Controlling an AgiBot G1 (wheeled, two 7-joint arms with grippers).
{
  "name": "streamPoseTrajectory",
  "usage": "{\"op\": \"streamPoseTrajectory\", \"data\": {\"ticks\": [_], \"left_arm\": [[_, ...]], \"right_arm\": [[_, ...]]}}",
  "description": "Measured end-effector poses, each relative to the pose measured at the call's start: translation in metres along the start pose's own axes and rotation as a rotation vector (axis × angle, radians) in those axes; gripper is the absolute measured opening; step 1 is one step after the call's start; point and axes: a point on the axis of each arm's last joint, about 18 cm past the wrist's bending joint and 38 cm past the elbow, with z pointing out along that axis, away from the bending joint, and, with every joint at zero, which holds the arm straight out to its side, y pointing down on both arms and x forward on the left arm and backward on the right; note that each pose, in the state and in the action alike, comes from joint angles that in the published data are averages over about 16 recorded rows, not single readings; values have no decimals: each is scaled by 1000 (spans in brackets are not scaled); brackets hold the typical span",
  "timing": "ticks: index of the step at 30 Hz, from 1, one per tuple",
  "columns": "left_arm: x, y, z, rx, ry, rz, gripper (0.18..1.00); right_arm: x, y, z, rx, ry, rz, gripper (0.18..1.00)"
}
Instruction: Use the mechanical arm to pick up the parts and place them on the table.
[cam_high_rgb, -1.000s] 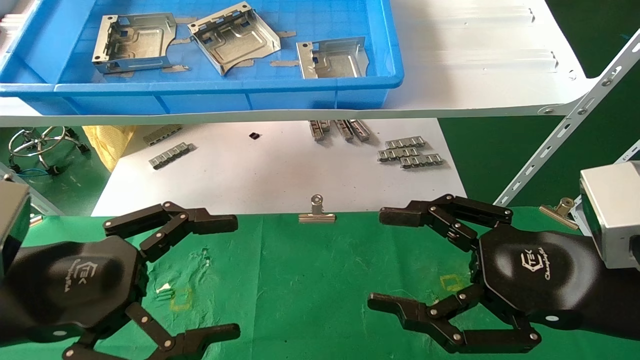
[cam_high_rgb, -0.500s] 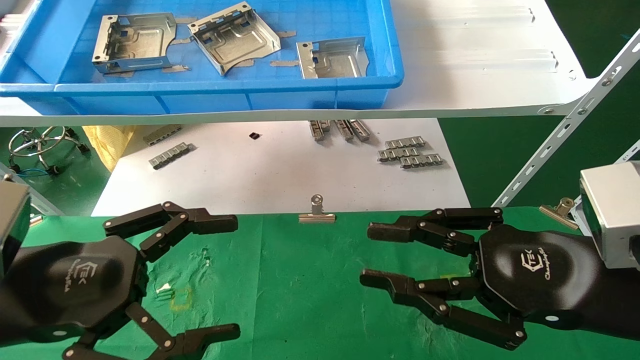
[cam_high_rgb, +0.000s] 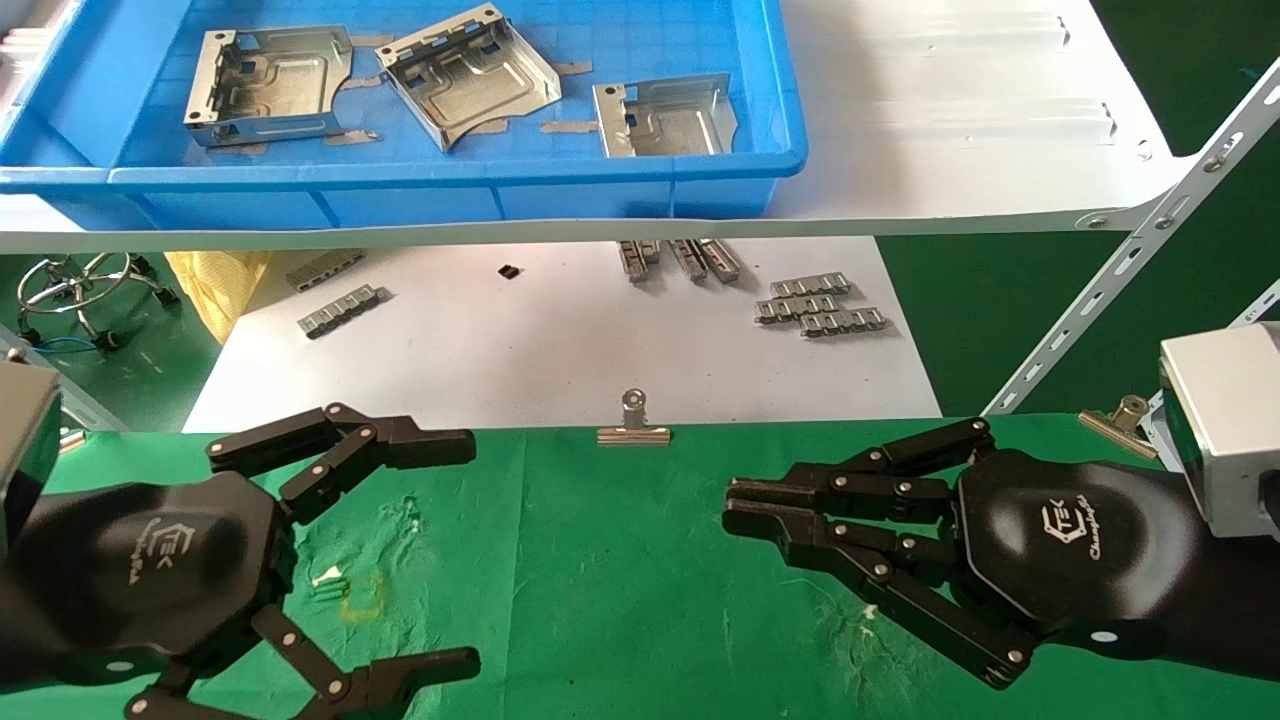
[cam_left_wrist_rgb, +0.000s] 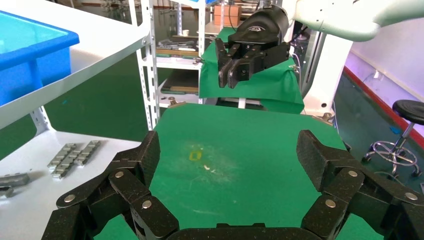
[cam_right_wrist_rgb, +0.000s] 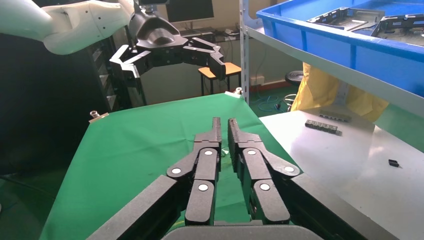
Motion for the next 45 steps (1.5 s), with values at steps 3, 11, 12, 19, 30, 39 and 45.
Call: {"op": "streamPoseTrajectory", "data": {"ticks": [3,11,12,19,30,39,45], "left_arm": [[-3,-3,0,3,-9,9,1001],[-31,-27,3,16,-65,73,1001],[-37,-31,4,18,-76,84,1001],[-103,-67,13,23,-196,146,1001],[-223,-97,43,-71,-487,145,1001],[-266,-90,59,-208,-630,149,1001],[-275,-86,62,-252,-667,153,999]], "right_arm": [[0,0,0,0,0,0,256],[0,0,0,0,0,0,202],[0,0,0,0,0,0,200],[0,0,0,0,0,0,192],[0,0,0,0,0,0,192],[0,0,0,0,0,0,200],[0,0,0,0,0,0,228]]}}
